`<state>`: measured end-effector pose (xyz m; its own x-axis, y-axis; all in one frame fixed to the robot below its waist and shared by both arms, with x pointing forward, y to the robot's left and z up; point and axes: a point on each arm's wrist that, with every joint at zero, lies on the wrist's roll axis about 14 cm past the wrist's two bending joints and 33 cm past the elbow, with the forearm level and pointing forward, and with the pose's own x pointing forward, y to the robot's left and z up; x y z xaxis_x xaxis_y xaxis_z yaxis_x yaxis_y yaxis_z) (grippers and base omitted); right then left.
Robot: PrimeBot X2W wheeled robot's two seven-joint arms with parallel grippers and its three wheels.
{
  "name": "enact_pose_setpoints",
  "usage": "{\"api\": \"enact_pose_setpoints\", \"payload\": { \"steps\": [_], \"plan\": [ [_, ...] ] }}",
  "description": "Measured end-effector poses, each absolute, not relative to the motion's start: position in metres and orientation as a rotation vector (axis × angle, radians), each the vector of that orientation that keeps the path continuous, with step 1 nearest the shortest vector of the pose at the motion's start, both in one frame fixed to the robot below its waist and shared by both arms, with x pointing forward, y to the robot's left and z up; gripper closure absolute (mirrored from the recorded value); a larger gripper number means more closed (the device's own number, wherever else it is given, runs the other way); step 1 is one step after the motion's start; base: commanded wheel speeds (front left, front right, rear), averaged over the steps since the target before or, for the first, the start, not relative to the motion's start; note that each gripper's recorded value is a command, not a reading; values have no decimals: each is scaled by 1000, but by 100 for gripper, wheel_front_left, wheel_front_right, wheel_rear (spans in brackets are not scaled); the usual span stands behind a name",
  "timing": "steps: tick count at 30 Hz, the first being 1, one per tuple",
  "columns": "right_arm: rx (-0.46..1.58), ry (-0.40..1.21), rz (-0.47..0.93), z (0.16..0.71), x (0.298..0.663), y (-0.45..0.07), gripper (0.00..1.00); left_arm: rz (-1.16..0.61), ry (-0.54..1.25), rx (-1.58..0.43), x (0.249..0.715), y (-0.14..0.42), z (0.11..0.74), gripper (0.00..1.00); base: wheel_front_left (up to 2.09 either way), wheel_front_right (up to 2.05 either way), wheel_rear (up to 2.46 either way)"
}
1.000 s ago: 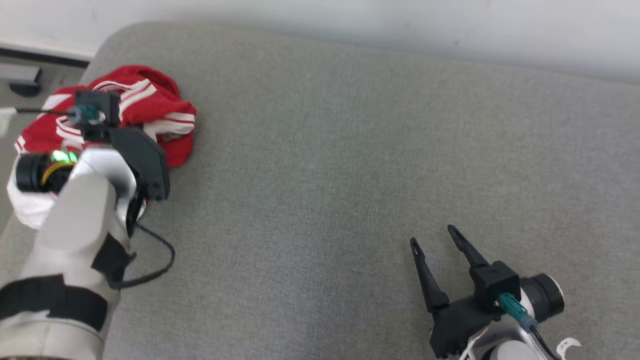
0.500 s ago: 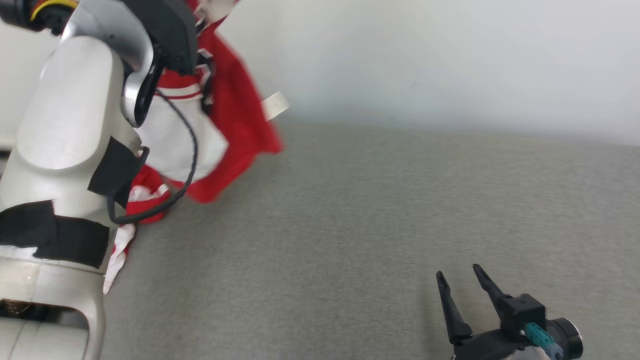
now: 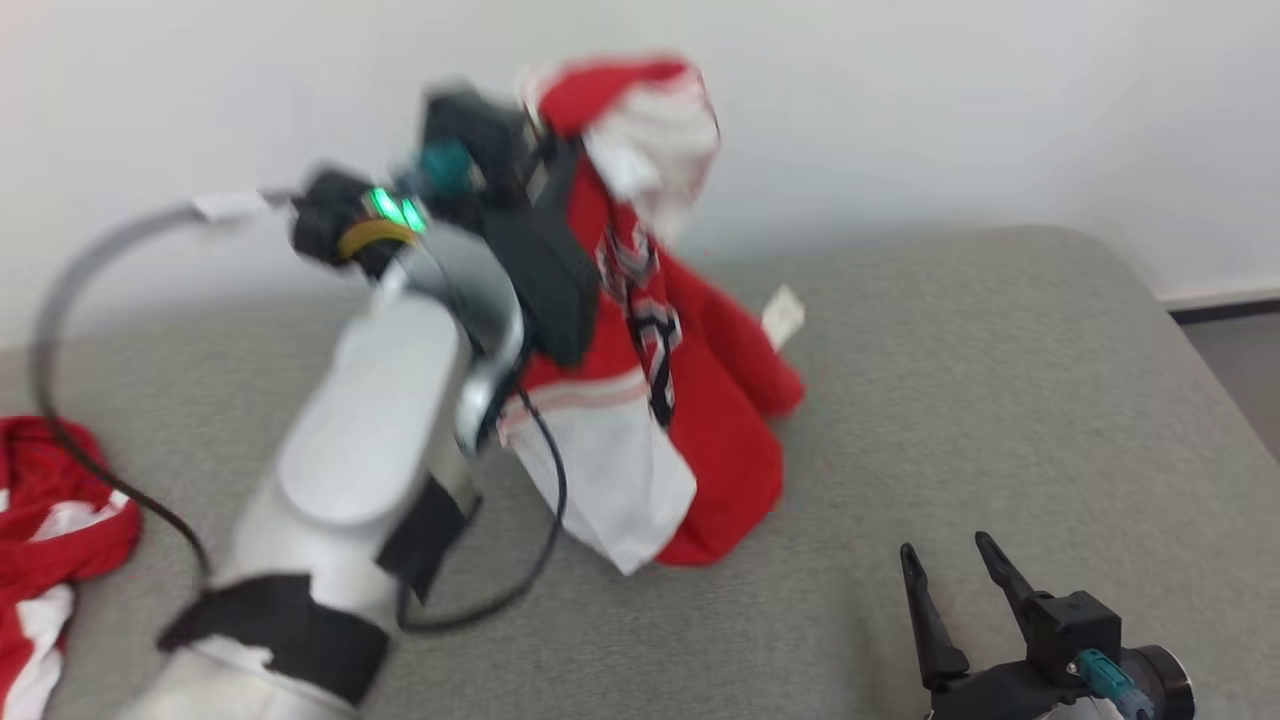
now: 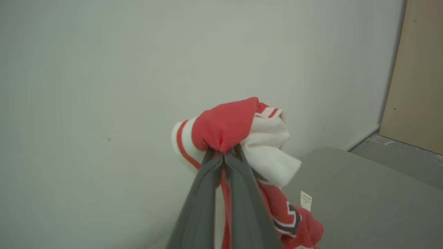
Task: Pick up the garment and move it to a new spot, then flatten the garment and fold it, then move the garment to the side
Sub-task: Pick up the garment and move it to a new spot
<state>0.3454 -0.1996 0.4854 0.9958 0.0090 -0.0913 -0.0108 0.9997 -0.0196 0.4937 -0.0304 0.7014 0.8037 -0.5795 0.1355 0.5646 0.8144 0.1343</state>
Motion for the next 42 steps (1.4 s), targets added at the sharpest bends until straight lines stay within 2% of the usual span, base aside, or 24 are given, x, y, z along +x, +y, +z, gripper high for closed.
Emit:
{"api": "enact_pose_setpoints", "payload": {
  "steps": [7,8,9,12,15,20,27,29,35,42],
  "plan": [
    [-16,112,-18,480,343,-208,0,-713,147,17,472,-65,564,100,0,0,0],
    [-17,113,-20,480,344,-209,0,-721,182,12,467,-68,549,53,0,0,0],
    [-16,117,-21,478,345,-209,0,-724,201,11,464,-70,537,0,0,0,0],
    [-12,131,-23,474,347,-209,0,-718,270,-25,457,-71,510,0,0,0,0],
    [-10,133,-13,473,351,-207,0,-712,266,-70,452,-69,504,0,0,0,0],
    [-8,127,-10,474,354,-206,0,-625,83,-191,460,-47,537,0,0,0,0],
    [25,99,-29,480,349,-211,0,-421,17,-338,433,30,527,0,0,0,0],
    [24,81,-39,486,350,-215,0,-363,-52,-358,424,55,540,0,0,0,0],
    [19,46,-27,495,355,-212,0,-190,-161,-307,383,121,548,0,0,0,0],
    [-17,34,22,497,350,-197,0,-67,-89,-191,346,164,512,0,0,0,0]
  ]
}}
